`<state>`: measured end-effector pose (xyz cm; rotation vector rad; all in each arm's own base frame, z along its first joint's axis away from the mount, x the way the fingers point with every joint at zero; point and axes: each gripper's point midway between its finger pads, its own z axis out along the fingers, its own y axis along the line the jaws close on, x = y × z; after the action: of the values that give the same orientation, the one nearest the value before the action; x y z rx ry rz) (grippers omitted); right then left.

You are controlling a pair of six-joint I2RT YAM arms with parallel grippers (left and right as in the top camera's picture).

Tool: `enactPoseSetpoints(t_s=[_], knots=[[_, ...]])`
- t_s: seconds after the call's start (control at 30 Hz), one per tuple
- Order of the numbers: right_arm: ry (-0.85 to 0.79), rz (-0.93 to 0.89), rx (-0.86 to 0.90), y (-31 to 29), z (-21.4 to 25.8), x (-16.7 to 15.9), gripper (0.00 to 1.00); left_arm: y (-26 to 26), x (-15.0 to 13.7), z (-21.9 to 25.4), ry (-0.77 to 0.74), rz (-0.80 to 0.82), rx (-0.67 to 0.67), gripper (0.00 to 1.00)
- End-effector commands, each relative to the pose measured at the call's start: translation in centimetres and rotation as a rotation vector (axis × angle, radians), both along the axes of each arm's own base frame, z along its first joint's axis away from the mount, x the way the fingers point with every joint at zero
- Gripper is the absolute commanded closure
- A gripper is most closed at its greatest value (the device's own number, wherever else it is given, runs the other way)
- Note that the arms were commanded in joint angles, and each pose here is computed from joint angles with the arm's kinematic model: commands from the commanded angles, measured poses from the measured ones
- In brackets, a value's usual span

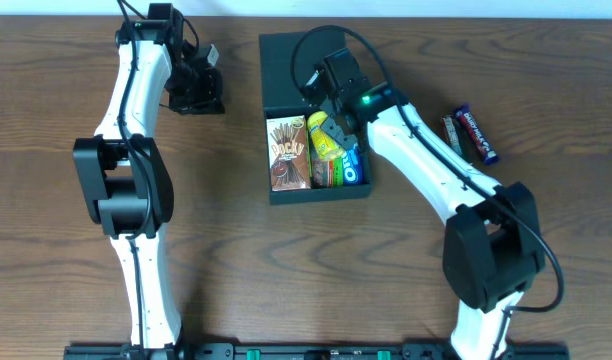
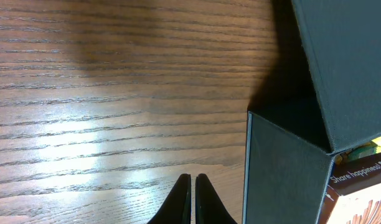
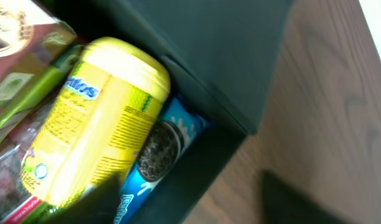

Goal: Pack container
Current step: 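Release the tub and press it down beside the Pocky box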

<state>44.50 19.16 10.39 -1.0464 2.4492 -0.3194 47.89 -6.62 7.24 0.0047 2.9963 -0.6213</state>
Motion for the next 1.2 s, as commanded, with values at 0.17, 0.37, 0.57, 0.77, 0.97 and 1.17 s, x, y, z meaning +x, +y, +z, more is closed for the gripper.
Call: enactPoseSetpoints(t_s=[0.17,0.37,0.57,0.77,0.97,1.17], knots=[[0.046,-0.272,0.304,-1.0,2.0,0.9,0.99,0.0,0.0,-0.1,-0.005,-0.016,0.004,0.94],[0.212,-0.048,0.495,3.5,1.4,-1.3,0.99,0.0,0.1,0.0,-0.008,-0.013,0.004,0.94],[0.246,-0.085,0.497,3.9,-1.4,-0.7,0.99,0.0,0.3,0.0,-0.013,-0.006,0.003,0.94],[0.244,-0.170,0.454,2.8,-3.0,-0.2,0.99,0.0,0.3,0.0,-0.004,0.011,0.001,0.94],[0.272,-0.171,0.431,3.1,-4.5,-0.5,0.99,0.0,0.3,0.0,0.002,0.025,0.001,0.94],[0.295,-0.149,0.416,4.1,-5.7,-1.2,0.99,0.0,0.3,0.0,0.007,0.035,-0.001,0.94]])
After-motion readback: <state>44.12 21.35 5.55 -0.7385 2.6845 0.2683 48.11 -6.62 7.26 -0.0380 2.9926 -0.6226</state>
